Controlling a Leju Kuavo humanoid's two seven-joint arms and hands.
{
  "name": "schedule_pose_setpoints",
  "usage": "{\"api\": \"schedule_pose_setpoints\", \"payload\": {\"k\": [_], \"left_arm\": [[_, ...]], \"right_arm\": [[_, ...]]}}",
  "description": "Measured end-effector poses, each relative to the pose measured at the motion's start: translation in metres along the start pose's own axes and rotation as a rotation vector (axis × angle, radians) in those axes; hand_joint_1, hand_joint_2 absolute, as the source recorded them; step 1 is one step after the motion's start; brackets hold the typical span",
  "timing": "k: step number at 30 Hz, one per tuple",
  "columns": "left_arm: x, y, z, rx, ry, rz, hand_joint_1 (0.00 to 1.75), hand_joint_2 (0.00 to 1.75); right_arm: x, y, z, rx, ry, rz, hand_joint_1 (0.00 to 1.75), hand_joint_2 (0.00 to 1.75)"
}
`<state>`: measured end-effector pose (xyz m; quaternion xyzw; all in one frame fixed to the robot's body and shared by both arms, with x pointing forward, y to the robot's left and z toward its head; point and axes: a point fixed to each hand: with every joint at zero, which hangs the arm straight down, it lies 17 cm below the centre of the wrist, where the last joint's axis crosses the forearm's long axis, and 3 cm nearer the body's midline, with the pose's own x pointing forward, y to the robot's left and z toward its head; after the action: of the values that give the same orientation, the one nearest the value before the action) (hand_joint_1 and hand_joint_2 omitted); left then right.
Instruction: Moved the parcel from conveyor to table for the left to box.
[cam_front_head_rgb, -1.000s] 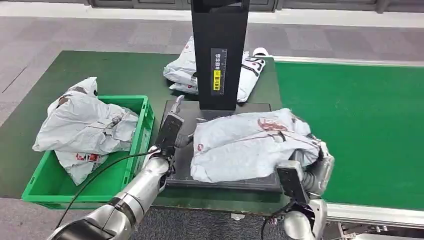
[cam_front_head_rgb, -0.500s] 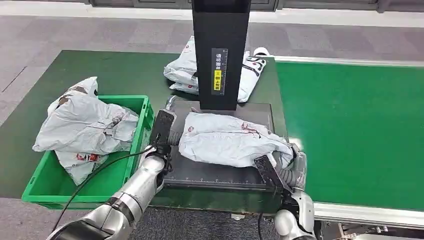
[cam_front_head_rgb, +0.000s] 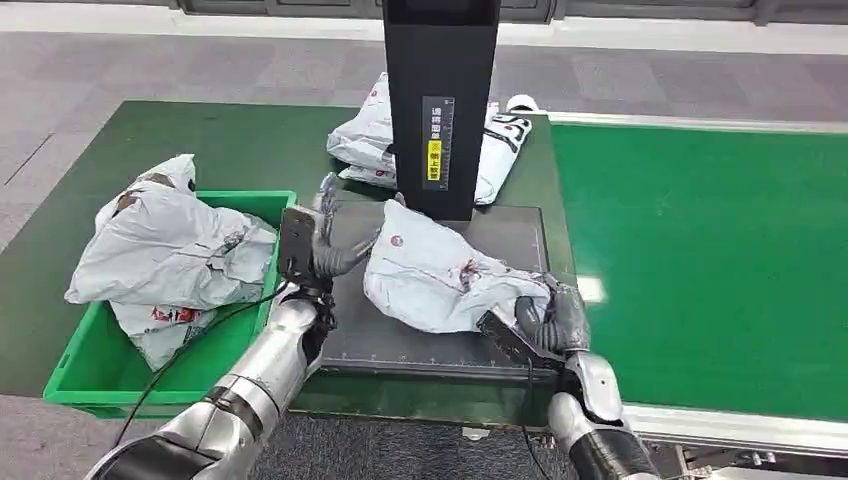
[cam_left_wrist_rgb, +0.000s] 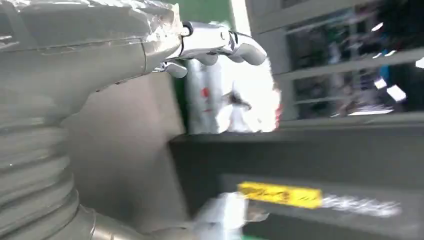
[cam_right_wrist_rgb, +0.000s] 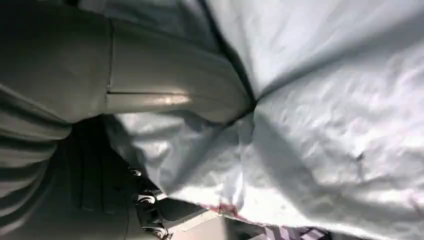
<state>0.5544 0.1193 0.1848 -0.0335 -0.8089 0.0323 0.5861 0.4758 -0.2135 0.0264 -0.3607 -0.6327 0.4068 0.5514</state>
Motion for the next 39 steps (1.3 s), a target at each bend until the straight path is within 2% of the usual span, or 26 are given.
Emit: {"api": "schedule_pose_setpoints", "payload": {"k": [1,8,15,18,23,31,33,35,39], "left_arm": [[0.004,0.002,-0.003,0.007,-0.012,0.013,0.00,1.75],[0.027,0.014,-0.012,0.051,-0.089,0.046,0.00,1.75],[0.060,0.035,-0.025,0.152,-0.173,0.050,0.00,1.75],[0.070,0.036,-0.028,0.151,-0.198,0.068,0.00,1.75],[0.063,0.008,-0.025,0.014,-0.170,0.074,0.00,1.75],[0.053,-0.002,-0.020,-0.021,-0.145,0.059,0.00,1.75],[0.048,-0.011,-0.018,-0.066,-0.124,0.050,0.00,1.75],[0.040,-0.031,-0.012,-0.154,-0.103,0.011,0.00,1.75],[0.005,-0.085,0.021,-0.396,-0.043,-0.181,0.00,1.75]], "right_arm": [[0.003,0.000,-0.001,-0.001,-0.022,0.015,0.00,1.75],[0.013,0.001,-0.003,-0.020,-0.107,0.042,0.00,1.75],[0.022,-0.004,0.000,-0.056,-0.164,0.002,0.00,1.75],[0.021,-0.003,0.006,-0.063,-0.171,-0.037,0.00,1.75],[0.030,-0.023,0.011,-0.163,-0.200,-0.130,0.00,1.75],[0.036,-0.033,0.011,-0.192,-0.215,-0.149,0.00,1.75],[0.034,-0.039,0.011,-0.217,-0.209,-0.185,0.00,1.75],[0.030,-0.050,0.010,-0.257,-0.195,-0.288,0.00,1.75],[0.006,-0.085,0.004,-0.373,-0.116,-0.616,0.00,1.75]]}}
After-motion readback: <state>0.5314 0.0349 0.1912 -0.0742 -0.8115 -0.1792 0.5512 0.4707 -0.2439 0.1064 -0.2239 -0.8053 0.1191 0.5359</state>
